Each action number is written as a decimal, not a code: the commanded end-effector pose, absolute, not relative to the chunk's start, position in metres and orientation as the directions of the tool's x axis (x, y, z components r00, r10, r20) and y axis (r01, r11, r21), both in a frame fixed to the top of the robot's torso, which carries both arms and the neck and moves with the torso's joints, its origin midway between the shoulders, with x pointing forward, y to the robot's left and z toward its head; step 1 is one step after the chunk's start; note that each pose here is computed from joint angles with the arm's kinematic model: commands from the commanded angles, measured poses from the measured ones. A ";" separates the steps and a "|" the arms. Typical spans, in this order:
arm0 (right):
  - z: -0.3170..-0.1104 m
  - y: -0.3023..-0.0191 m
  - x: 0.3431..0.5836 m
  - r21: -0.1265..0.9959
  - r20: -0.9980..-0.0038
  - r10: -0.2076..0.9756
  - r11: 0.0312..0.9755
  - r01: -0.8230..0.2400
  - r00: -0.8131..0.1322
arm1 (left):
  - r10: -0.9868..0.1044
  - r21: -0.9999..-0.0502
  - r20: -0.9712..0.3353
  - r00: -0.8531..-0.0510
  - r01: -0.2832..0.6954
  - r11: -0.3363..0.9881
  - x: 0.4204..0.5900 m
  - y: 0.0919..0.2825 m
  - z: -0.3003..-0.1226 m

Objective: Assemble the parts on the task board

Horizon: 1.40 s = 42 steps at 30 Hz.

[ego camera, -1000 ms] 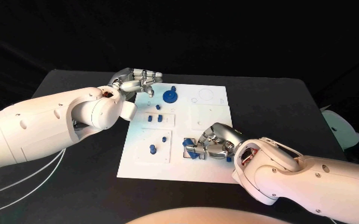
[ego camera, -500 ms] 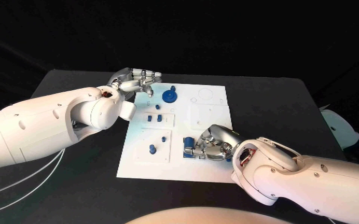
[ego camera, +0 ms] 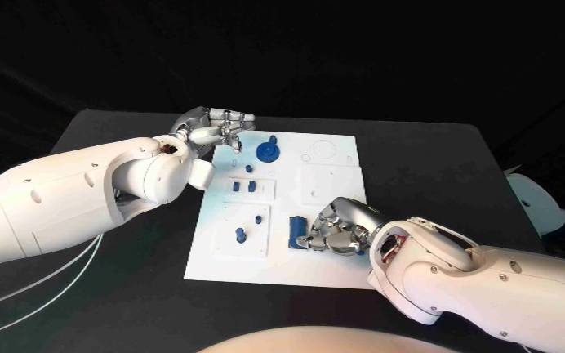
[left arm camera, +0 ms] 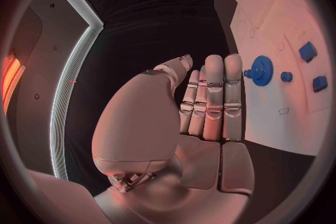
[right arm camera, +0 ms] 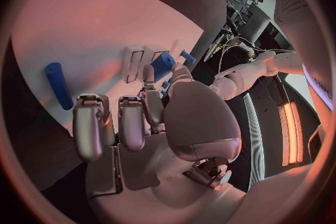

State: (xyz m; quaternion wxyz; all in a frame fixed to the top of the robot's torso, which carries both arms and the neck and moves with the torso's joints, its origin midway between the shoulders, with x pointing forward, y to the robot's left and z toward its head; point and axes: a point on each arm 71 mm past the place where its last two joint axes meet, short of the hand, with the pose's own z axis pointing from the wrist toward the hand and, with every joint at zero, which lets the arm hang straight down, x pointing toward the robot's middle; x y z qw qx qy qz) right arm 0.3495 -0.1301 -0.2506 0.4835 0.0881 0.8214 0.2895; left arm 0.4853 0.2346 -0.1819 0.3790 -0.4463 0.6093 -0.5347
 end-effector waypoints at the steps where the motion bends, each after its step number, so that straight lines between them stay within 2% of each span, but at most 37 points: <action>1: -0.252 -0.129 0.349 0.540 -0.754 0.391 0.827 -0.159 -0.527 | -0.946 -0.991 0.022 -0.324 -0.132 0.022 0.485 0.233 -0.181; 14: -0.257 -0.128 0.357 0.519 -0.763 0.383 0.843 -0.142 -0.520 | -0.946 -0.991 0.023 -0.325 -0.134 0.022 0.485 0.233 -0.181; 32: -0.253 -0.131 0.352 0.537 -0.758 0.389 0.828 -0.162 -0.523 | -0.946 -0.990 0.022 -0.323 -0.136 0.023 0.485 0.235 -0.181; 42: -0.245 -0.154 0.351 0.559 -0.763 0.432 0.814 -0.155 -0.480 | -0.947 -0.991 0.021 -0.320 -0.134 0.023 0.485 0.235 -0.181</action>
